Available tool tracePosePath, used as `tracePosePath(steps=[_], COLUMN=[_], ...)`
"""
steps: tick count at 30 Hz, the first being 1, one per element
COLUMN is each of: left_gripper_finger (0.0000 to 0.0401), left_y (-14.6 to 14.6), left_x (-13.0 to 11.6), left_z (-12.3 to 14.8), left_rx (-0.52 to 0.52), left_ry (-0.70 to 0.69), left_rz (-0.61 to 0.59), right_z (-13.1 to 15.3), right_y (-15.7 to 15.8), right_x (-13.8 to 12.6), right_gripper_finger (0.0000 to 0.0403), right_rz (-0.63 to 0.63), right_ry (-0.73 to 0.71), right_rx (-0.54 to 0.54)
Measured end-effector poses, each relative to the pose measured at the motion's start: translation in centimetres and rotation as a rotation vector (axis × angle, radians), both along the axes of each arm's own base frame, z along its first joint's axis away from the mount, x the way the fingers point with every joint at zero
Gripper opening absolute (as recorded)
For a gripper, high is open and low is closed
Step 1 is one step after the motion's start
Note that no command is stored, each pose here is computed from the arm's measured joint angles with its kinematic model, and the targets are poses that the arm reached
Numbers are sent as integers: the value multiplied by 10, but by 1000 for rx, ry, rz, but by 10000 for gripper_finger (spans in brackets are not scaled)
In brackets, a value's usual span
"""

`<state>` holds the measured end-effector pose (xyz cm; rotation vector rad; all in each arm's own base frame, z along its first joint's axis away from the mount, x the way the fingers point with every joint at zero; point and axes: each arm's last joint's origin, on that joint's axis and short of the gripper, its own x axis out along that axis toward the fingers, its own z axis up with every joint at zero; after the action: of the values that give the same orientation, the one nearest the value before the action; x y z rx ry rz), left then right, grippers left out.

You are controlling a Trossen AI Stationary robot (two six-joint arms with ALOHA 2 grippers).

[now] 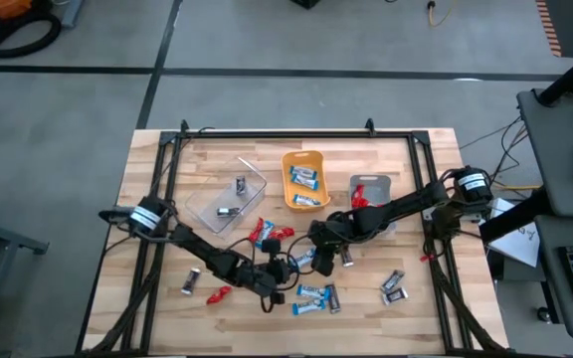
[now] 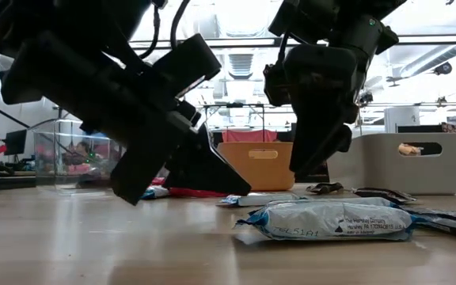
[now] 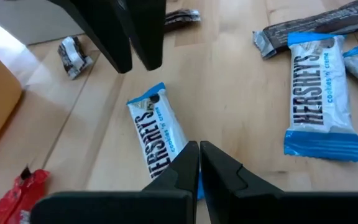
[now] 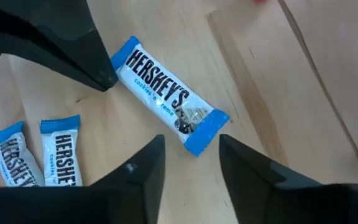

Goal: Organize candy in baskets
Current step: Put the white chocolate into the yellow bin

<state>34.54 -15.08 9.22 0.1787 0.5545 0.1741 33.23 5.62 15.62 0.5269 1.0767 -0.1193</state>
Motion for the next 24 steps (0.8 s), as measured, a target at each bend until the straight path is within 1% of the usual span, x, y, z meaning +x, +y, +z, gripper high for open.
tracePosePath(steps=[5, 8, 18, 24], left_gripper_finger=[0, 0, 0, 0], left_y=[4, 5, 6, 5], left_x=[1, 1, 1, 1], left_z=[-1, -2, -9, -11], left_rx=[-12, -20, -71, -89], left_ry=[2, 7, 19, 12], left_rz=[18, 30, 52, 57], right_z=[0, 0, -1, -1], right_y=[0, -1, -1, -1], right_x=[0, 0, -1, -2], right_gripper_finger=[186, 199, 204, 204], right_rz=[-14, -52, -71, -111], right_ry=[7, 16, 29, 43], right_rx=[8, 27, 37, 63])
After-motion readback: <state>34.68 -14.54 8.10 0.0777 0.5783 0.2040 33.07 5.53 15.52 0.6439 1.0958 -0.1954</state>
